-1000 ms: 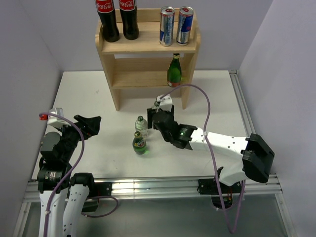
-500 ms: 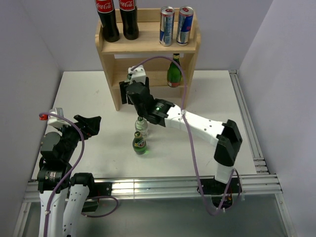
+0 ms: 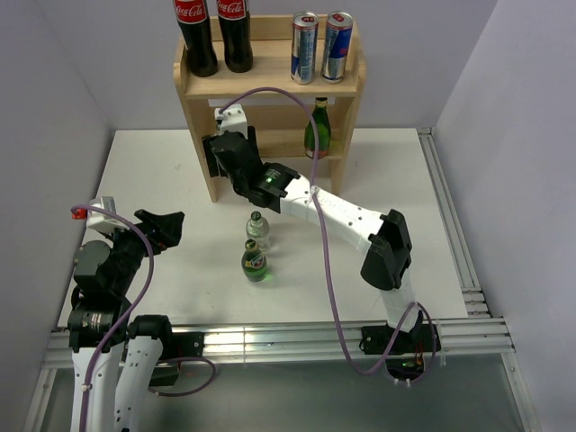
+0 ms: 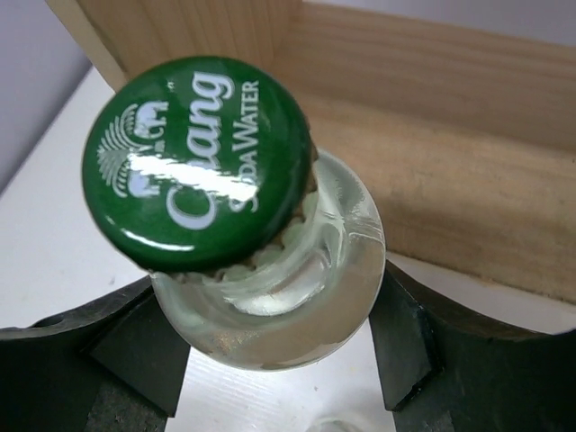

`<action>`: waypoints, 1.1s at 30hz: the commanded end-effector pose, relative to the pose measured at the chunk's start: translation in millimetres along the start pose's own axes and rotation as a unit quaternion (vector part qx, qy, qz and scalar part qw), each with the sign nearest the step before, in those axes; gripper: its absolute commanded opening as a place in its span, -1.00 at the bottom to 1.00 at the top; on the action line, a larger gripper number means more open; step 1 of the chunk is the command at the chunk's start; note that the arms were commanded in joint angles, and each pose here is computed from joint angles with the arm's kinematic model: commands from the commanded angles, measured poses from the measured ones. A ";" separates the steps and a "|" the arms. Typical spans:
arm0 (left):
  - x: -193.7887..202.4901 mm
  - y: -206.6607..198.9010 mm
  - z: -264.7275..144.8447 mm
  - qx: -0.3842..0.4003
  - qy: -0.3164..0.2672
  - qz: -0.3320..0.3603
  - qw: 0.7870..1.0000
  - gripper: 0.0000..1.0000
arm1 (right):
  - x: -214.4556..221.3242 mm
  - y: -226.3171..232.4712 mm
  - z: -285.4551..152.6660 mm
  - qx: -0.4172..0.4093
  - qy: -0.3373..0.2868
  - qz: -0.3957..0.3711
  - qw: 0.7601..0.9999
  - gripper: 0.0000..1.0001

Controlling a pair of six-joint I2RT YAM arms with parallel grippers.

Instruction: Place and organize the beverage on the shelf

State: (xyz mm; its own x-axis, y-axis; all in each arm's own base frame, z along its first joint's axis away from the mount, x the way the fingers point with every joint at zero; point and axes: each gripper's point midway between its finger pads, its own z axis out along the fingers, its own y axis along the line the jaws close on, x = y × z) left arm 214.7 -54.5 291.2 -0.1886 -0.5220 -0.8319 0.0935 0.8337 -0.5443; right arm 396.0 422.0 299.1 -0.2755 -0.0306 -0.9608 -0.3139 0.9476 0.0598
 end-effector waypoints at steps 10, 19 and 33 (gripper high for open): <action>-9.5 -6.3 -1.9 0.016 -0.021 0.015 1.000 0.99 | -98.9 6.6 -5.1 -0.007 -0.120 0.081 0.989 -1.00; -10.0 -7.1 -2.5 0.018 -0.022 0.015 0.999 0.99 | -95.3 1.7 19.7 0.004 -0.126 0.091 0.988 -1.00; -9.9 -7.0 -2.0 0.019 -0.022 0.016 0.999 0.99 | -95.4 -1.2 37.3 0.014 -0.143 0.101 0.984 -1.00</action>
State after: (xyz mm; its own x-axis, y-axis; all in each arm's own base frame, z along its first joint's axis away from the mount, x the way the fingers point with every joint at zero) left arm 214.7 -53.7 292.3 -0.1829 -0.5228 -0.8326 0.0937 0.8337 -0.5441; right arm 447.5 434.5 294.6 -0.2362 0.0296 -0.9713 -0.2539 0.9629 0.0911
